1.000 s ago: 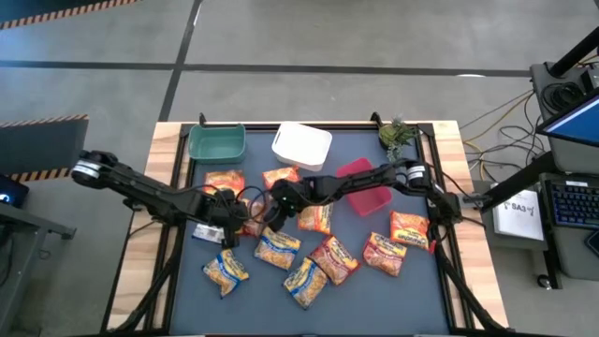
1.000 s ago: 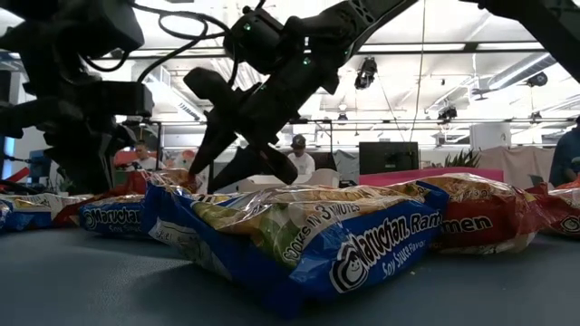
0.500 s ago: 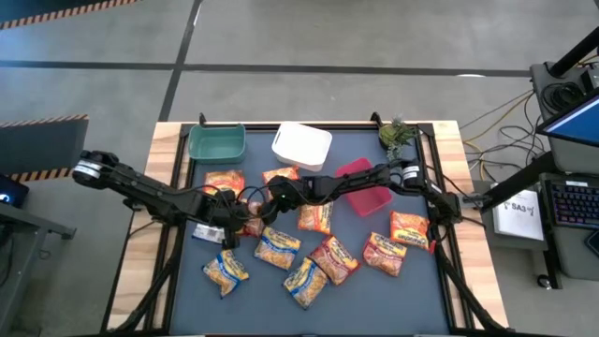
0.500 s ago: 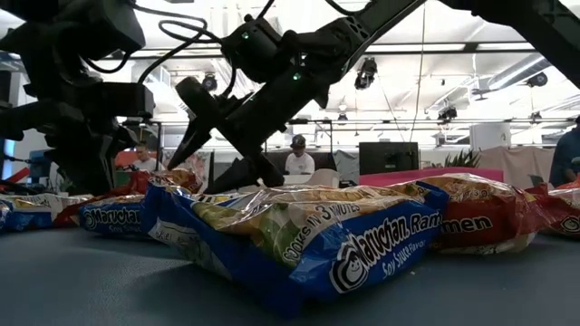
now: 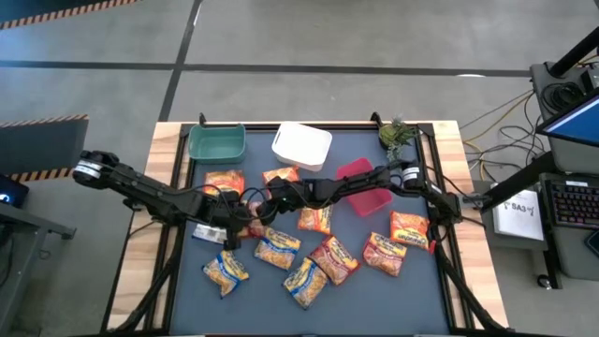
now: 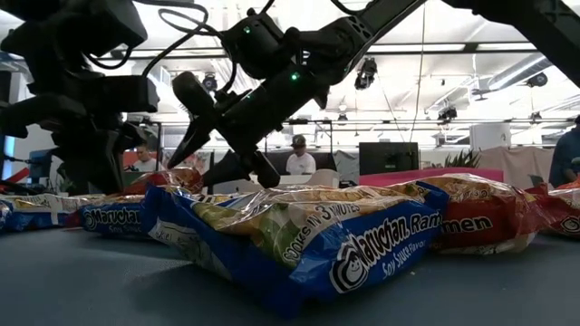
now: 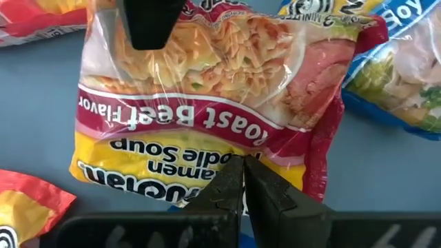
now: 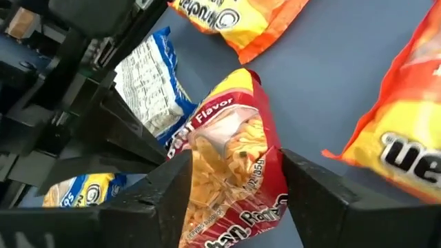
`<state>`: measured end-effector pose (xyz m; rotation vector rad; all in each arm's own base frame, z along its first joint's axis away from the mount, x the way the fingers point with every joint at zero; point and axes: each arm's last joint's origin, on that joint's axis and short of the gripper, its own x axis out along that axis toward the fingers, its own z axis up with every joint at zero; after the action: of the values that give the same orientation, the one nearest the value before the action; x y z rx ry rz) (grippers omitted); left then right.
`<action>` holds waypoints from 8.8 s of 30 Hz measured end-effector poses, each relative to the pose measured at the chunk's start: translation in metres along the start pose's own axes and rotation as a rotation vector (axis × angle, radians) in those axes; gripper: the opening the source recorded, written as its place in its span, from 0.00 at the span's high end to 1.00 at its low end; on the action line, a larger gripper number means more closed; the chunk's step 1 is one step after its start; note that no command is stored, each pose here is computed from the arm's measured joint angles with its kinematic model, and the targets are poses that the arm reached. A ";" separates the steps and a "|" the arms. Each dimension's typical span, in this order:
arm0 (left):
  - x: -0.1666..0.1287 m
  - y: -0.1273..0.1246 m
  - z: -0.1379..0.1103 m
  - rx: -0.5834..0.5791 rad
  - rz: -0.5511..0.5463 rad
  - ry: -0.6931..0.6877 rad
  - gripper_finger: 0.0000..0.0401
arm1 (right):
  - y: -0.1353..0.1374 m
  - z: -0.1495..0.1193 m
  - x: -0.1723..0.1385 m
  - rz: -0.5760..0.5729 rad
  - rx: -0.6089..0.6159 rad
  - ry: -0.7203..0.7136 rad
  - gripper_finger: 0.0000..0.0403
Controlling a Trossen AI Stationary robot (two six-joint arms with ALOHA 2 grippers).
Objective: Sort Maruchan noodles
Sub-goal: Put the red noodle pack into the pink bin
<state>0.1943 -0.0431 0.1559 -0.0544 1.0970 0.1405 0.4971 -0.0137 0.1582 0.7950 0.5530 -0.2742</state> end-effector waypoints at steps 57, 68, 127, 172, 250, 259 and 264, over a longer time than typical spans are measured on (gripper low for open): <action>-0.097 0.022 -0.007 -0.190 0.131 -0.529 1.00 | 0.057 0.018 -0.115 -0.351 -0.489 -0.114 0.98; -0.097 0.022 -0.007 -0.195 0.125 -0.536 1.00 | 0.054 0.027 -0.174 -0.561 -0.535 -0.077 0.98; -0.091 0.020 -0.005 -0.178 0.148 -0.513 1.00 | -0.063 -0.067 -0.255 -0.867 -0.547 -0.098 0.98; -0.084 0.015 0.003 -0.149 0.150 -0.518 1.00 | -0.052 -0.084 -0.258 -0.657 -0.461 0.043 0.84; -0.082 0.014 0.003 -0.141 0.154 -0.511 1.00 | -0.092 0.005 -0.198 -1.146 0.211 0.231 0.68; -0.082 0.014 0.003 -0.145 0.153 -0.511 1.00 | -0.099 0.003 -0.197 -1.227 0.241 0.191 0.66; -0.082 0.014 0.003 -0.145 0.153 -0.511 1.00 | -0.103 0.001 -0.192 -1.248 0.245 0.198 0.66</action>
<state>0.1580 -0.0356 0.2306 -0.0601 0.5789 0.3510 0.2949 -0.0781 0.2053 0.6208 1.1791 -1.4395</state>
